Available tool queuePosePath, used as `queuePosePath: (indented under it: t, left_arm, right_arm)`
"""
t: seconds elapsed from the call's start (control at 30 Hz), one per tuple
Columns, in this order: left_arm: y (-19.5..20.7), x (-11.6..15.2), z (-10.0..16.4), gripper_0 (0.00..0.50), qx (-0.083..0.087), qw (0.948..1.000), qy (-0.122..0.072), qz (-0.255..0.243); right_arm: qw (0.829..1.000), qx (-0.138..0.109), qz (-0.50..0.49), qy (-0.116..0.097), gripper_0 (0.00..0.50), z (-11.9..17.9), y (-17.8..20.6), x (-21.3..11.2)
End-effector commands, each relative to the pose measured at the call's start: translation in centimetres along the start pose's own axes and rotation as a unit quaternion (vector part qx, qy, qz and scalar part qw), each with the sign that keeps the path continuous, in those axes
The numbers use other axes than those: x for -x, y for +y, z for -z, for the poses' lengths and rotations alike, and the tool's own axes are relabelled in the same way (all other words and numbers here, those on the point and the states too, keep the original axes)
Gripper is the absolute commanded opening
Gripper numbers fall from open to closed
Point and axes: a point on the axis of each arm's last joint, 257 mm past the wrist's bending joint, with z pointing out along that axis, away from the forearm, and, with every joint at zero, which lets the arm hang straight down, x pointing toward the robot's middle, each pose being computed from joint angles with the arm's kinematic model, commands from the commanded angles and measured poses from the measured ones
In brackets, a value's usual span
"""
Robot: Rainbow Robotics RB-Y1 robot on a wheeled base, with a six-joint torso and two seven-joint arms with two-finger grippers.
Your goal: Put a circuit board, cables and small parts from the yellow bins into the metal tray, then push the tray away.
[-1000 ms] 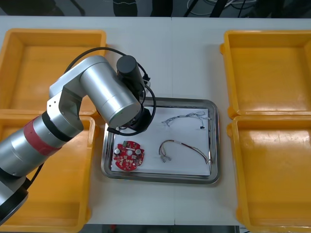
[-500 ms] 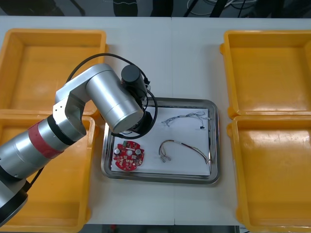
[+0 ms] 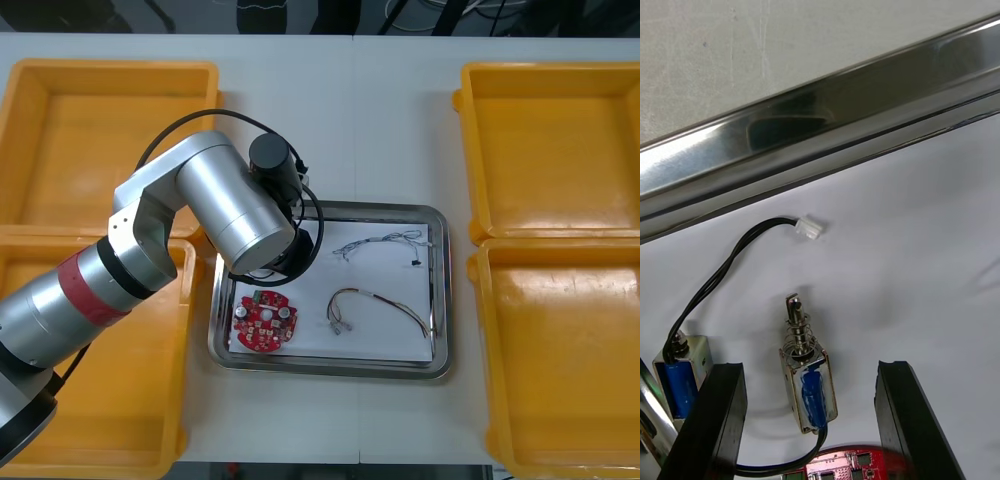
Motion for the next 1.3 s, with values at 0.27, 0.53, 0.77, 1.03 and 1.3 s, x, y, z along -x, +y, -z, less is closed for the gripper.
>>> queuePosePath:
  t: [0.27,0.53,0.77,1.03,1.3]
  left_arm:
    - [5.0,2.9,7.1,0.5,0.008,0.9962,0.007,0.086]
    - [9.9,4.2,12.1,0.5,0.041,0.9928,0.004,0.112]
    - [13.4,4.3,15.1,0.5,0.032,0.9909,0.002,0.131]
    - [16.9,2.5,18.0,0.5,0.038,0.9915,0.013,0.124]
    - [19.4,0.9,19.7,0.5,0.035,0.9883,-0.011,0.148]
  right_arm:
    - [1.0,-0.009,-0.015,-0.025,0.5,1.4,0.3,0.5]
    - [1.0,-0.005,0.001,-0.025,0.5,1.3,1.5,0.5]
    - [0.999,0.0,0.037,-0.034,0.5,1.8,3.5,0.5]
    - [0.99,0.024,0.136,0.004,0.5,2.0,7.5,-1.5]
    - [0.963,0.061,0.264,0.007,0.5,3.2,13.6,-2.1]
